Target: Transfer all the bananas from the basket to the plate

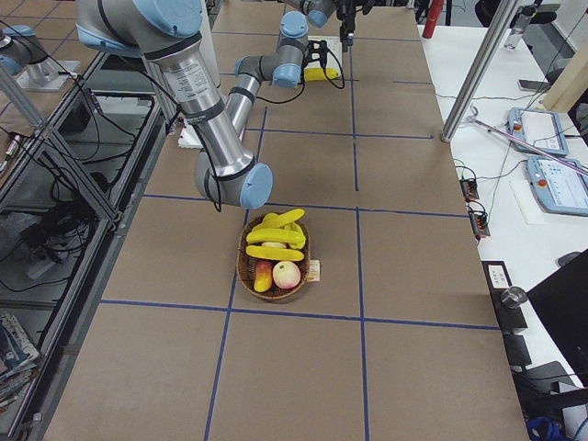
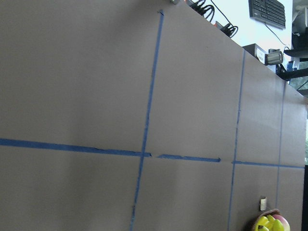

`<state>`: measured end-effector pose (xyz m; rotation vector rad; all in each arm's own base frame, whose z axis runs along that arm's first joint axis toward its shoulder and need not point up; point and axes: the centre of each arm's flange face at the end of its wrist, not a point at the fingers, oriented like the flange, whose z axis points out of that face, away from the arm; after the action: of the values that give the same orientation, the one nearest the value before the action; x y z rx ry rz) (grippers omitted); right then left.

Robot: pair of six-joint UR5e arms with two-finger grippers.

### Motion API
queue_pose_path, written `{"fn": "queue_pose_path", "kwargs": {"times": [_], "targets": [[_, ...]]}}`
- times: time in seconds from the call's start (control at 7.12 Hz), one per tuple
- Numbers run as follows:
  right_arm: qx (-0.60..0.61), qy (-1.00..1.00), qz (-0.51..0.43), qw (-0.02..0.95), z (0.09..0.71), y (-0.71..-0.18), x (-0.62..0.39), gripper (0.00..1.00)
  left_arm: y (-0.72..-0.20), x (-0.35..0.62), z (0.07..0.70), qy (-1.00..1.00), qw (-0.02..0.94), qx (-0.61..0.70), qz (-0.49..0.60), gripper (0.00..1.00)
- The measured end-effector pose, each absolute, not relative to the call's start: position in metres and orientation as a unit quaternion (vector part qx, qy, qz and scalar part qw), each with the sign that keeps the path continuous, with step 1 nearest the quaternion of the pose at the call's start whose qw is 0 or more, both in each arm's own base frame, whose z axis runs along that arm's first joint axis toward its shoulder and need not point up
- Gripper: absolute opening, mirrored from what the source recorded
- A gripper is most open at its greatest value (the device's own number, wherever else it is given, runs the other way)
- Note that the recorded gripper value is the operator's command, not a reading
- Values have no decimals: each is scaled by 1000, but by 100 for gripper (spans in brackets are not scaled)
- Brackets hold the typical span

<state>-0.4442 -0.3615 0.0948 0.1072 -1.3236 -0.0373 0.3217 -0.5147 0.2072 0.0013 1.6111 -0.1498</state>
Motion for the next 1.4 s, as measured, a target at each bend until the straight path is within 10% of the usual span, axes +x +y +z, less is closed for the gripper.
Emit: {"fn": "queue_pose_path", "kwargs": {"times": [0.98,1.26,1.4], "targets": [[51,-637,-36,769,86,-345,-454,1,-443,388,160,762,648,-16,2,87],[50,-637,-36,768,85,-344,-454,1,-431,404,158,765,644,-17,2,58],[50,-638,-36,768,85,-343,-454,1,-428,407,159,765,644,-18,1,28]]}}
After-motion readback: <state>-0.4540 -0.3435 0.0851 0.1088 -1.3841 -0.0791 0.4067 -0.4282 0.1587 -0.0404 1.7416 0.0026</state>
